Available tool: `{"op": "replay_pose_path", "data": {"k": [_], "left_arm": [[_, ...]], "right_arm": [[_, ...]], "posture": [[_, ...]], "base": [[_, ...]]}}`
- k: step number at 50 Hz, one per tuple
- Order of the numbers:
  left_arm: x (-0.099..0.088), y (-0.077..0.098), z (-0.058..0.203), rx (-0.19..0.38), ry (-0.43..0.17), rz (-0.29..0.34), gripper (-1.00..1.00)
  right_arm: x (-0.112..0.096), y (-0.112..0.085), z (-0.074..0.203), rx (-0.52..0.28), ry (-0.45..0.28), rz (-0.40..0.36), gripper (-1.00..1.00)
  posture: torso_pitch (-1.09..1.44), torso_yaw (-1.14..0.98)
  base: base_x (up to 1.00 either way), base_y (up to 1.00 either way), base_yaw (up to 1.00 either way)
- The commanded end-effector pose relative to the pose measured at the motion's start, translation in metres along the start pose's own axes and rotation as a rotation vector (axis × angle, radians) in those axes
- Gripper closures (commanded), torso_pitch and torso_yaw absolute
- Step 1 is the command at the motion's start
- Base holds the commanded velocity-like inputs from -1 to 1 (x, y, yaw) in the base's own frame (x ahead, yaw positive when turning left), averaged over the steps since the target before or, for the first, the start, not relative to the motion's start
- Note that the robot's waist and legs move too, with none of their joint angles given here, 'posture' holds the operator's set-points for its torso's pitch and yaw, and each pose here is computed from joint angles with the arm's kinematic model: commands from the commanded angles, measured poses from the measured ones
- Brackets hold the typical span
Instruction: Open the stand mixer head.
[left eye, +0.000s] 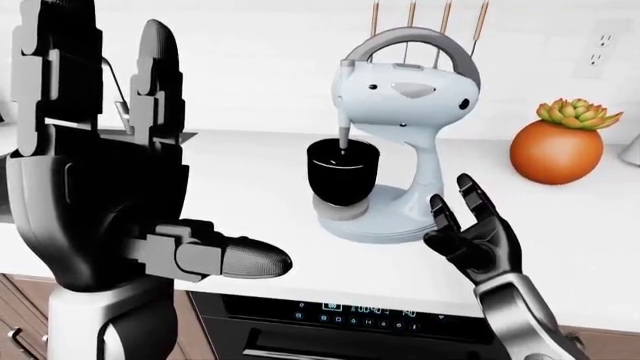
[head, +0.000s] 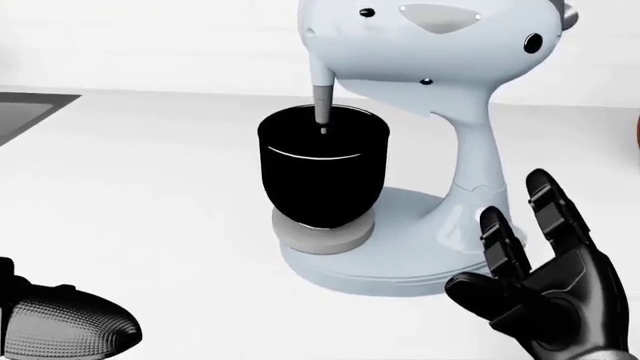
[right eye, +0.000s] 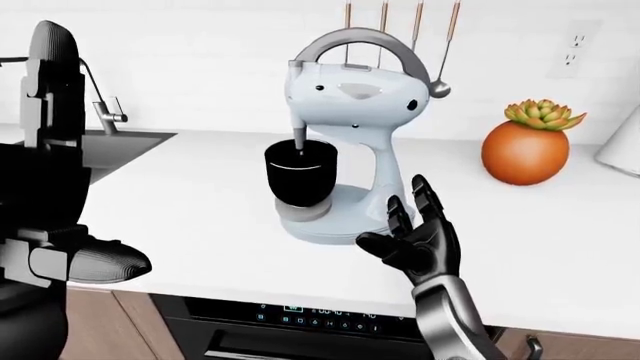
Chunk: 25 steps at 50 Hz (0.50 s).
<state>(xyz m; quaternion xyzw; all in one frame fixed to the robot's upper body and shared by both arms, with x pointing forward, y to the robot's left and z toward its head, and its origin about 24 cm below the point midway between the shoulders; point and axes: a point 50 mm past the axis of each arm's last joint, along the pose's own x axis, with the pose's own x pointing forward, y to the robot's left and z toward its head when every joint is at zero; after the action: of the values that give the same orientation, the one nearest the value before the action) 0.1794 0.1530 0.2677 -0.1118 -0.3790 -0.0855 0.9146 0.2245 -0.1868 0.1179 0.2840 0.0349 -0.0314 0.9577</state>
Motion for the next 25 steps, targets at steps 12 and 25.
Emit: {"op": "replay_pose_path", "data": {"k": [12, 25], "left_arm": [[0.001, -0.001, 0.005, 0.003, -0.038, -0.011, -1.0], [0.0, -0.001, 0.004, 0.007, -0.035, -0.01, -1.0]], "right_arm": [[0.008, 0.007, 0.011, -0.009, -0.073, 0.042, -1.0], [-0.012, 0.021, 0.025, 0.004, -0.109, 0.095, -1.0]], "posture": [[-0.38, 0.0], [-0.38, 0.0]], "base": [[0.0, 0.0, 0.0], [0.0, 0.0, 0.0]]}}
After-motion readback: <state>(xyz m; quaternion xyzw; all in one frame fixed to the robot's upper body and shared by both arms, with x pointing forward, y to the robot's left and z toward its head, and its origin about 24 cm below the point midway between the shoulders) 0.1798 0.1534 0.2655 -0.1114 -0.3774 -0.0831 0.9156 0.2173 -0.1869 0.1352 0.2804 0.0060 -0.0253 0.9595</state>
